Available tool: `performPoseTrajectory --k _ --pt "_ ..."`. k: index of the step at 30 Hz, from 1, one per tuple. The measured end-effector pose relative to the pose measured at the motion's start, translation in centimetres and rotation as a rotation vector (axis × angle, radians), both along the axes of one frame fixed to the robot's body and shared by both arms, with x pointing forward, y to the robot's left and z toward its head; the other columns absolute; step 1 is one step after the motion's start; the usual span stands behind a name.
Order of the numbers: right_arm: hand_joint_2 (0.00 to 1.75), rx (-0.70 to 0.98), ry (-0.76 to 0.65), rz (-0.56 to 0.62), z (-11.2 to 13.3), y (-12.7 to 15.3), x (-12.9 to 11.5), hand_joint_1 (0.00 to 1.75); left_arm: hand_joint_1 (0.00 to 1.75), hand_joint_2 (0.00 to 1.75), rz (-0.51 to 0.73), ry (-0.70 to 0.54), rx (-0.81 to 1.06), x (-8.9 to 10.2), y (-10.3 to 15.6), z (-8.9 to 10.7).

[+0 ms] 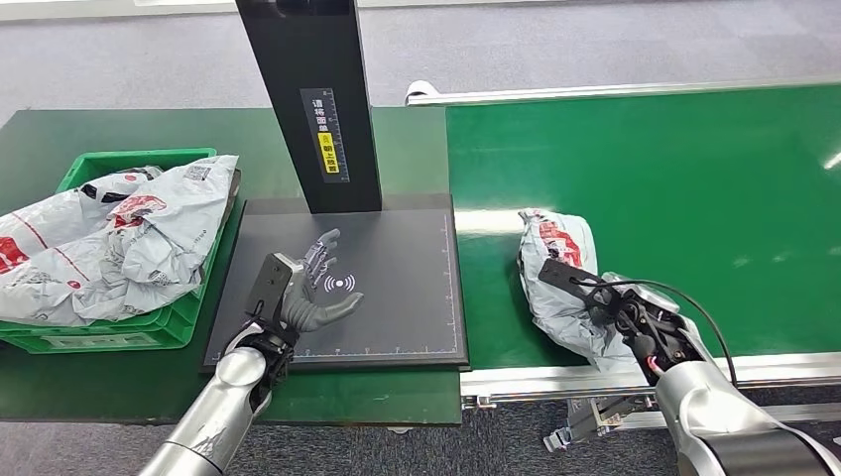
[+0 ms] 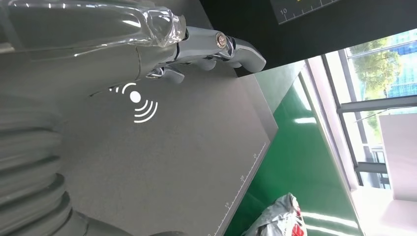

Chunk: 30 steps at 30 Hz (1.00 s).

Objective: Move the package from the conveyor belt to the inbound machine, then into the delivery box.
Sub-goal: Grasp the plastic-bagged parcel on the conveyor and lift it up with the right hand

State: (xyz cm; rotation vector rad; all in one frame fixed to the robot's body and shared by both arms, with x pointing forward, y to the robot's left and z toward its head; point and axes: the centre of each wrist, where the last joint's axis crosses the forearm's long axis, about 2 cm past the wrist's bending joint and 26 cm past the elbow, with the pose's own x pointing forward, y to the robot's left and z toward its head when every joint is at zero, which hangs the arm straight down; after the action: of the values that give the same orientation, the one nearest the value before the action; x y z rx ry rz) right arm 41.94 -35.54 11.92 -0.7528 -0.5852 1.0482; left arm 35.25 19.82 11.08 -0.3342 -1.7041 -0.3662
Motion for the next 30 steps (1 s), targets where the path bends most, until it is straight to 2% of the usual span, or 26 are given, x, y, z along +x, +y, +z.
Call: performPoseTrajectory --k 14,19,26,30 --pt "1.75 0.046 -0.021 0.066 -0.3 0.2 -0.2 1.75 0.0 1.75 -0.004 0.005 0.0 -0.1 0.0 -0.2" --pt "1.75 0.167 -0.301 0.15 0.6 1.1 0.3 1.75 0.0 1.75 0.069 -0.048 0.01 -0.9 0.6 -0.5" --pt "1.75 0.488 -0.808 0.201 3.9 3.1 1.3 1.75 0.0 1.75 0.212 -0.186 -0.025 -1.9 2.1 0.2" --pt "1.75 0.542 -0.918 0.191 4.9 3.4 1.3 1.75 0.0 1.75 0.253 -0.235 -0.032 -1.9 2.4 0.5"
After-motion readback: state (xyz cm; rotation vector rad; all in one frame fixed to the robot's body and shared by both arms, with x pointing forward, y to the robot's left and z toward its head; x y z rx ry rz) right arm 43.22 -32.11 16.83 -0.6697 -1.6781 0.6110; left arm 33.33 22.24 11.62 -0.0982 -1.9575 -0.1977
